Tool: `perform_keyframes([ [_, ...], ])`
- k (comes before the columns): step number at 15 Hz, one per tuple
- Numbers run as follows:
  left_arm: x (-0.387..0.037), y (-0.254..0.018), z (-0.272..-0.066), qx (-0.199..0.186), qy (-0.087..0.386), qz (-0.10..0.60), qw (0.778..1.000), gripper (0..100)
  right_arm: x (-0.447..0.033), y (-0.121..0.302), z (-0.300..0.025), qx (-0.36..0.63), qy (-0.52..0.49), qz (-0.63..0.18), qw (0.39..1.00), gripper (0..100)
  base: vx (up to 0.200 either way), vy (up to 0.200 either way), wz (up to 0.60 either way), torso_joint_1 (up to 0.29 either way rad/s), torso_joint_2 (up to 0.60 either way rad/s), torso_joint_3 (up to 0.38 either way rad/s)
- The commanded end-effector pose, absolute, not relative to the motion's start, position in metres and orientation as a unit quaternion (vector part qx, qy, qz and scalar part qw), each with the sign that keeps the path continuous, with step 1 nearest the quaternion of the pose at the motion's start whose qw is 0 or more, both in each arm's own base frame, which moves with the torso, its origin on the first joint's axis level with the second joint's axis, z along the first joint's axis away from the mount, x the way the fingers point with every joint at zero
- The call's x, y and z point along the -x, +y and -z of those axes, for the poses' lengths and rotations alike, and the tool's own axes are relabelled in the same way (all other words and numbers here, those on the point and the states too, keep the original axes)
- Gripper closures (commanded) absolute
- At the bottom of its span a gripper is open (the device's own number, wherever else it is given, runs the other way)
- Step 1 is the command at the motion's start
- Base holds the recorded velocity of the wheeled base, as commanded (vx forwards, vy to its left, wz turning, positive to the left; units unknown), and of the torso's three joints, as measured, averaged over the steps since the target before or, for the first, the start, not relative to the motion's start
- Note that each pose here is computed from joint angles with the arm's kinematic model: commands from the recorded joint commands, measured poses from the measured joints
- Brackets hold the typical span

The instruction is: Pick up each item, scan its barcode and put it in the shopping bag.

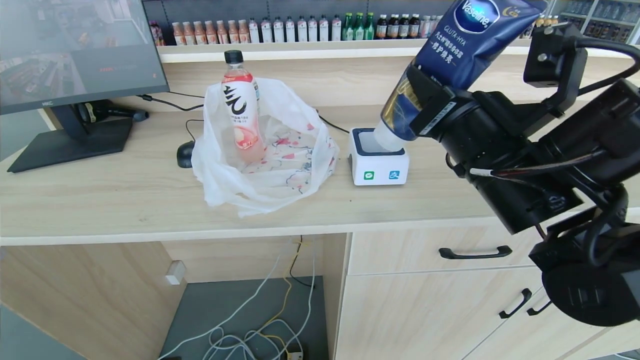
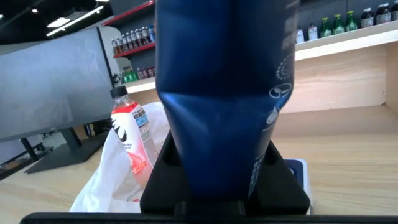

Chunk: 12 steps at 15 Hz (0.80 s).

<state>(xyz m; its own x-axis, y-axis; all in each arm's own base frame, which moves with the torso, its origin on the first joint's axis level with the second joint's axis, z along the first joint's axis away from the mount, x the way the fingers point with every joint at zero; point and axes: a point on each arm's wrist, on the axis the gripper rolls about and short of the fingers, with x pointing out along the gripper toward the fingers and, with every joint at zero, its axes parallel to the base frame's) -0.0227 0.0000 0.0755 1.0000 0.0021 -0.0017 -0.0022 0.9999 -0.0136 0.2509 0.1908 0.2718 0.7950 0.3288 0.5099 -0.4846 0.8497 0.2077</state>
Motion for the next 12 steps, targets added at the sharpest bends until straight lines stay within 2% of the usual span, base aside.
perform_keyframes([
  [1,0.023,0.000,-0.076,0.007,0.001,-0.002,1.000,0,-0.261,0.199,-0.268,-0.176,-0.226,-0.219,0.933,100,0.000,0.000,0.00,0.000,0.00,0.000],
  [6,0.023,0.000,-0.076,0.007,0.001,-0.002,1.000,0,-0.282,0.213,-0.266,-0.246,-0.192,-0.216,0.925,100,0.000,0.000,0.00,0.000,0.00,0.000],
  [12,0.023,0.000,-0.076,0.007,0.001,-0.002,1.000,0,-0.314,0.222,-0.285,-0.366,-0.146,-0.205,0.896,100,0.000,0.000,0.00,0.000,0.00,0.000],
])
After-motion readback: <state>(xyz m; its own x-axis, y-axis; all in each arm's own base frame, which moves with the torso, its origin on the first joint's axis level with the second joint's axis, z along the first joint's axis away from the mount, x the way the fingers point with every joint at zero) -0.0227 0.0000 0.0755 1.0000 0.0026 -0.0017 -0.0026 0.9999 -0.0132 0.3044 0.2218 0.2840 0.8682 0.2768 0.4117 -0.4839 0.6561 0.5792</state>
